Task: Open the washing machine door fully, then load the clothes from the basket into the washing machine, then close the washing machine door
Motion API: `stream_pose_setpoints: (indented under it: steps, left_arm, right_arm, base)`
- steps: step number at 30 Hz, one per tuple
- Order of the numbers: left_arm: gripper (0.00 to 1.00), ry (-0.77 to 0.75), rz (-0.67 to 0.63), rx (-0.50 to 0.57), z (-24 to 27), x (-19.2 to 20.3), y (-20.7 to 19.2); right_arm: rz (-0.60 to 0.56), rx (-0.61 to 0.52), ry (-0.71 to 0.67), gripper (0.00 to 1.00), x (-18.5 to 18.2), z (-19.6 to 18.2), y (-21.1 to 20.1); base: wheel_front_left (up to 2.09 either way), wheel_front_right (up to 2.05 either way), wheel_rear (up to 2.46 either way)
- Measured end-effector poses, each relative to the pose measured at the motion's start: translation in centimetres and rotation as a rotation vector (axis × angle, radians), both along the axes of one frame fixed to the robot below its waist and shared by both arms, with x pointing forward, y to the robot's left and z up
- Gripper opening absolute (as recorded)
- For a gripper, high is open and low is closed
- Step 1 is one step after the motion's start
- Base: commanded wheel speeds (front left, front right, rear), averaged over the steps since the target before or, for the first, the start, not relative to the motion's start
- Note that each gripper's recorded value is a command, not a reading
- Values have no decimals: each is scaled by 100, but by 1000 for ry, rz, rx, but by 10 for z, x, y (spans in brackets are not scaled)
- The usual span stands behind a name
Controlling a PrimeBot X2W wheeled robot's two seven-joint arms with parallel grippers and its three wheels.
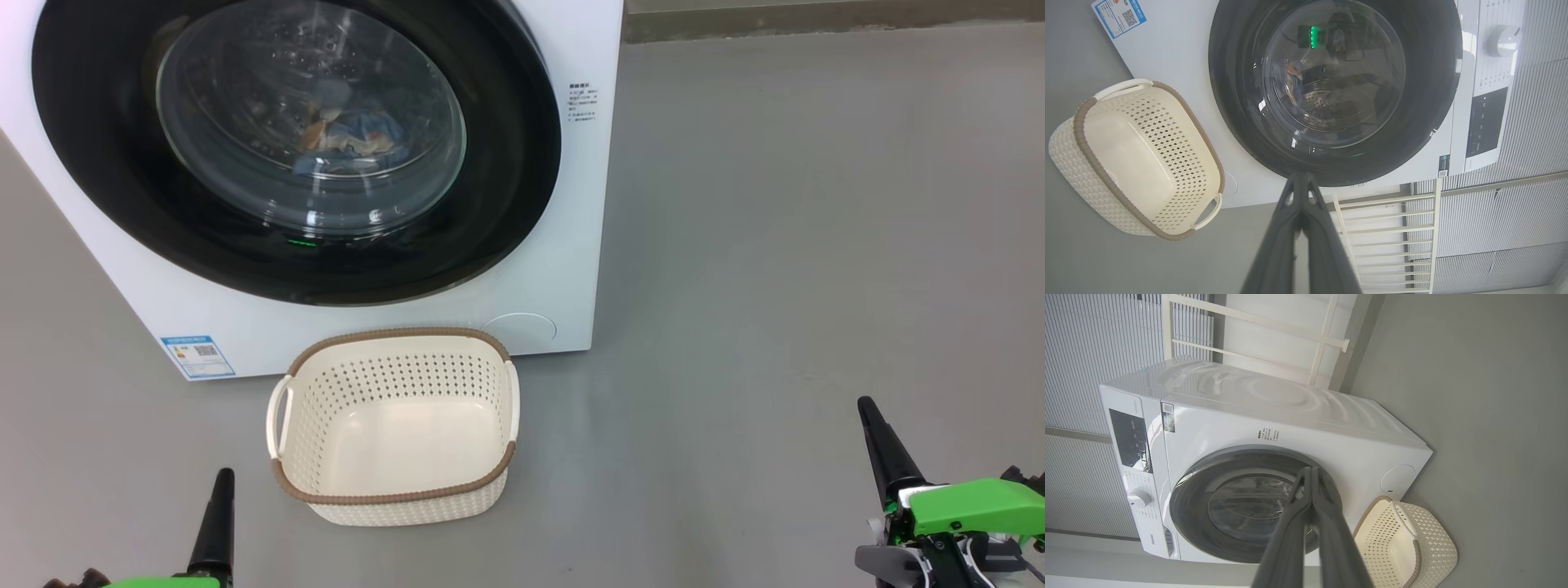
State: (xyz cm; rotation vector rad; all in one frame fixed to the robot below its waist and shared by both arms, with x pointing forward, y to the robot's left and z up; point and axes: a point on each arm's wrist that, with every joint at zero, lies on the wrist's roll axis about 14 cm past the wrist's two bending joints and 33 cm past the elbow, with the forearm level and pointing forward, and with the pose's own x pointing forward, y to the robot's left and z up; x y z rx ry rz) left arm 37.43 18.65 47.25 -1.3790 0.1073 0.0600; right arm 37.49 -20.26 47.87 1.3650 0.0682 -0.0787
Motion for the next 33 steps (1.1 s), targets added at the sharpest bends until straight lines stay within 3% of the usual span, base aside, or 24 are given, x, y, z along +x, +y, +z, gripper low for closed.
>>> stream_pose_setpoints:
  steps: [20,33]
  left_arm:
    - [0,-24,14,-185,7,2,3]
    - [0,-28,16,-190,8,3,3]
  right_arm:
    - [-26,206,-28,0,3,5,-3]
    - [-28,212,-29,0,3,5,-3]
  base:
    - [0,0,0]
    - [0,0,0]
